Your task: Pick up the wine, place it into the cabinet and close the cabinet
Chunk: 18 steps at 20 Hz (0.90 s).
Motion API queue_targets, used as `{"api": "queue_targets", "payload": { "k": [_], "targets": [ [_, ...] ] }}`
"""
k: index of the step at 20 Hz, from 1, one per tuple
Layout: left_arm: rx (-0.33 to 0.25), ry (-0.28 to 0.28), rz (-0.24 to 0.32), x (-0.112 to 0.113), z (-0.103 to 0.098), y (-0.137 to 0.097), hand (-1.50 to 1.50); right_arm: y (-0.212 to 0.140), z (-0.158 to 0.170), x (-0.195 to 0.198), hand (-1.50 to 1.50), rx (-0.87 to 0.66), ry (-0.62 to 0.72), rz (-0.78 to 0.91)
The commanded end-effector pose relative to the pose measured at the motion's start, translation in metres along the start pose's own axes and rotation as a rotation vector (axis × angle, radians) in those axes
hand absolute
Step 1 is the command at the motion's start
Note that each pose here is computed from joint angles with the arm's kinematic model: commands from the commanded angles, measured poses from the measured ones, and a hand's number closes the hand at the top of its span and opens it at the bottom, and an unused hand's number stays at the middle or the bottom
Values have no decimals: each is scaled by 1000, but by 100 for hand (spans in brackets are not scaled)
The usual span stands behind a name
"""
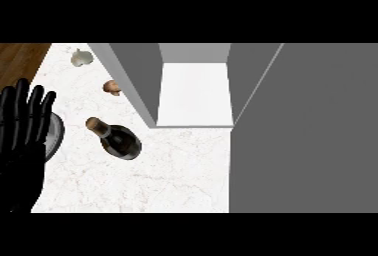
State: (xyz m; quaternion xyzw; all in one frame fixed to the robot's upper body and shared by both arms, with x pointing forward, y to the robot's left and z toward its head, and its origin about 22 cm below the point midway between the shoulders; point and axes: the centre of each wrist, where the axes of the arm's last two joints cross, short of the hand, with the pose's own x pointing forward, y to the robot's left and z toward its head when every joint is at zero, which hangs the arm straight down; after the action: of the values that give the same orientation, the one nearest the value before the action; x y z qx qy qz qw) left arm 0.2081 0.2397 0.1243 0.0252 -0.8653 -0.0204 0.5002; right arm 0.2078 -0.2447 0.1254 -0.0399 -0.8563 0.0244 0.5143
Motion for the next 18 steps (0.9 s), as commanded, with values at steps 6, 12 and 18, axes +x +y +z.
{"api": "queue_targets", "payload": {
  "k": [6,12,18],
  "targets": [
    [-635,-120,313,-8,-32,-14,-150,11,3,12,-150,47,-49,-27],
    [-795,114,482,-24,-41,22,-150,27,34,41,-150,222,87,-220],
    [-858,147,530,18,-69,61,-150,34,55,68,-150,221,105,-217]
  ]
}}
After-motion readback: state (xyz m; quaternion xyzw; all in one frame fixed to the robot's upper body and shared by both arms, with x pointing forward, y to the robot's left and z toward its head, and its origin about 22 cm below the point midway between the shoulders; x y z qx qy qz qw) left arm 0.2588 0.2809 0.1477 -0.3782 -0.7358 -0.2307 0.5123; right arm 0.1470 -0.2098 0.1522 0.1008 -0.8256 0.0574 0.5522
